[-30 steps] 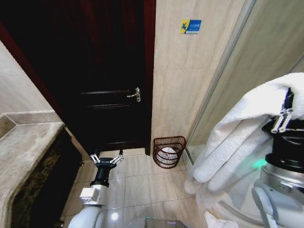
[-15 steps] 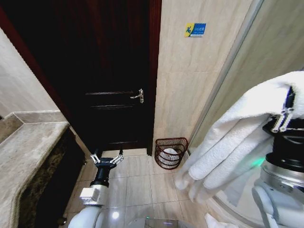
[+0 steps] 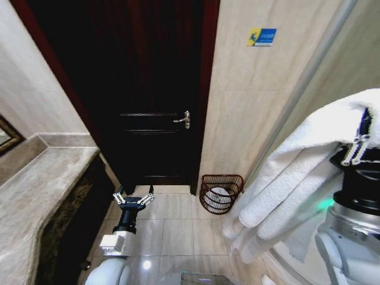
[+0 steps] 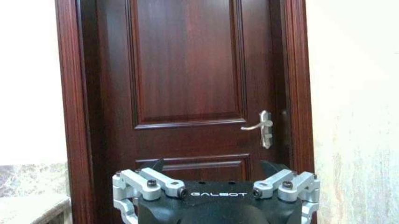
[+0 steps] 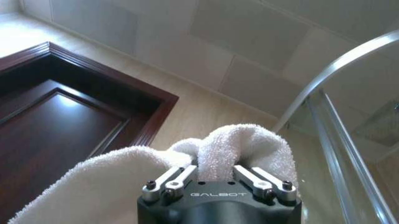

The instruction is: Discard the used towel into the hamper.

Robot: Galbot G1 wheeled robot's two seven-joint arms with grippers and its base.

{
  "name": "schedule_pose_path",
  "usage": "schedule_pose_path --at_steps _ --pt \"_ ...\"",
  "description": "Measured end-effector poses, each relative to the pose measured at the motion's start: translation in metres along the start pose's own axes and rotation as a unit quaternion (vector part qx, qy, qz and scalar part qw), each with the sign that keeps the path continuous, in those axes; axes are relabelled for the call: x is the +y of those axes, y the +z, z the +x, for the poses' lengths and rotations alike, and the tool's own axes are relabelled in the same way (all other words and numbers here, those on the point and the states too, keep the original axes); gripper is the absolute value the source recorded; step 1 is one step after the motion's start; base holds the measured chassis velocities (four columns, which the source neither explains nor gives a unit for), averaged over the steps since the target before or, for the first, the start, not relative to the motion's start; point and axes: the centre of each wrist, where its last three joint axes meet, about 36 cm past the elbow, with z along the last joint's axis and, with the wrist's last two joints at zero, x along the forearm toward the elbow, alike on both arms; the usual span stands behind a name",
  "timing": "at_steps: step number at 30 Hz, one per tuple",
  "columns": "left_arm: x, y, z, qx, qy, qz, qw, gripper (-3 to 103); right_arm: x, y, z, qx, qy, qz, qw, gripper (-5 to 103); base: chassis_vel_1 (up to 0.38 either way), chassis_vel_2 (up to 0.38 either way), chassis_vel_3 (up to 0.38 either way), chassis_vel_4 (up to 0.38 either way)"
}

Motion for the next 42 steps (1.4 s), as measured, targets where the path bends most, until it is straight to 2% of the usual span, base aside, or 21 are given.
schedule_pose_path --at_steps 13,25,35,42 --pt "0.0 0.0 0.0 0.0 0.0 0.0 1.0 100 0.0 0.0 -0.001 0.001 -0.001 0.002 1.0 13 0.014 0.018 -0.018 -0.023" --pt "0.0 0.0 0.0 0.0 0.0 0.0 1.0 100 -0.001 0.0 -0.002 -0.002 0.002 -0.001 1.0 13 0.141 0.141 -0.138 -0.138" --pt "0.0 0.0 0.0 0.0 0.0 0.0 1.0 100 -0.02 -0.003 -0.036 -0.048 -0.012 -0.013 0.999 13 -0.03 -0.024 0.022 0.013" --pt "0.0 0.0 0.0 0.0 0.0 0.0 1.0 100 -0.03 0.013 -0.057 -0.047 -0.024 -0.028 0.998 13 0.0 0.0 0.0 0.0"
